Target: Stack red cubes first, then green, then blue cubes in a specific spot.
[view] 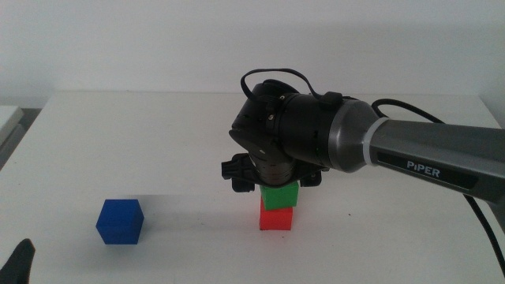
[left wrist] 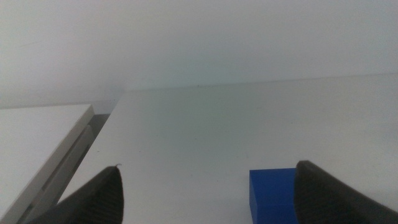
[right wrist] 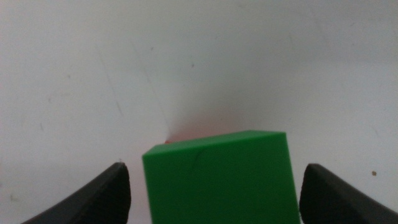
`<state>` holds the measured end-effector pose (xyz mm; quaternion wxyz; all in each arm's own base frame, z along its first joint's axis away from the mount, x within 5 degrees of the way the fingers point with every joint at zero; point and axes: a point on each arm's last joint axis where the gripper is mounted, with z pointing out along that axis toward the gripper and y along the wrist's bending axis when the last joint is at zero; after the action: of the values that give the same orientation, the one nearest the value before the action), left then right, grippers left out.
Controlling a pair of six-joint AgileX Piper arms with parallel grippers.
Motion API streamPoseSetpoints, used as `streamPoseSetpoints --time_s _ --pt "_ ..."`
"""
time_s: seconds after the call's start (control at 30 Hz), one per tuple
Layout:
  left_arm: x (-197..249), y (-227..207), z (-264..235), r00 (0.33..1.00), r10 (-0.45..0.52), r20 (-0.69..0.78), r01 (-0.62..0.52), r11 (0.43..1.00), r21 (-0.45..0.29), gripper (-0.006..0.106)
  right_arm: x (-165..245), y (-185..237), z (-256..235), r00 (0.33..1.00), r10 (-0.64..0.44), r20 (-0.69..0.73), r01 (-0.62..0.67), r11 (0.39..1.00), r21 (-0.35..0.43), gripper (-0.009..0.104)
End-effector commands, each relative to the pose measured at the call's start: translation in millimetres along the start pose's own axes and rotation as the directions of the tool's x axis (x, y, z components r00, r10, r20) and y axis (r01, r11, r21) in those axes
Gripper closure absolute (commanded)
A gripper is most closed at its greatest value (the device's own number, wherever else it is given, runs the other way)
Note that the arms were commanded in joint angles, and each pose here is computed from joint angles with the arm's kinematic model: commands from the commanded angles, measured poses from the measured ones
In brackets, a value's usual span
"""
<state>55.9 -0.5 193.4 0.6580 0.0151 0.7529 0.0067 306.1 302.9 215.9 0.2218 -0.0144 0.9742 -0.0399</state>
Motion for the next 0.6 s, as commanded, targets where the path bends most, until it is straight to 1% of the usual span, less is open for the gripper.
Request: streamPoseSetpoints --time_s 0.0,0.07,0.13,0.3,0.4,0.47,0.57 --pt "-1.2 0.0 -0.2 1.0 -0.004 0.017 0.004 1.0 0.0 0.007 -2.0 -4.1 -9.7 1.0 -0.028 0.008 0.028 1.0 -0.004 0.016" --pt "-1.2 0.0 -0.2 1.0 -0.004 0.017 0.004 1.0 0.0 0.007 -5.4 -8.4 -29.3 0.999 -0.032 0.039 0.033 0.999 -0.027 0.016" --pt "-1.2 0.0 -0.2 1.0 -0.004 0.017 0.004 1.0 0.0 0.007 -9.4 -17.7 -59.2 0.996 -0.023 0.089 0.027 0.999 -0.045 0.016" --pt "-1.2 0.0 -0.2 1.0 -0.004 0.017 0.004 1.0 0.0 0.007 -10.8 -59.4 -140.6 0.979 -0.038 0.199 0.049 0.997 -0.051 0.016" --pt "-1.2 0.0 -0.2 1.0 0.0 0.017 0.0 1.0 0.0 0.007 2.2 -86.3 -171.2 0.965 -0.105 0.241 0.131 0.987 -0.097 0.016" --pt "-1.2 0.0 -0.2 1.0 0.0 0.017 0.0 1.0 0.0 0.007 16.2 -104.8 -182.6 0.951 -0.163 0.264 0.201 0.971 -0.126 0.016" --pt "-1.2 0.0 -0.2 1.0 -0.003 0.017 0.003 1.0 0.0 0.007 43.1 -141.3 -199.7 0.928 -0.189 0.323 0.254 0.951 -0.174 0.016"
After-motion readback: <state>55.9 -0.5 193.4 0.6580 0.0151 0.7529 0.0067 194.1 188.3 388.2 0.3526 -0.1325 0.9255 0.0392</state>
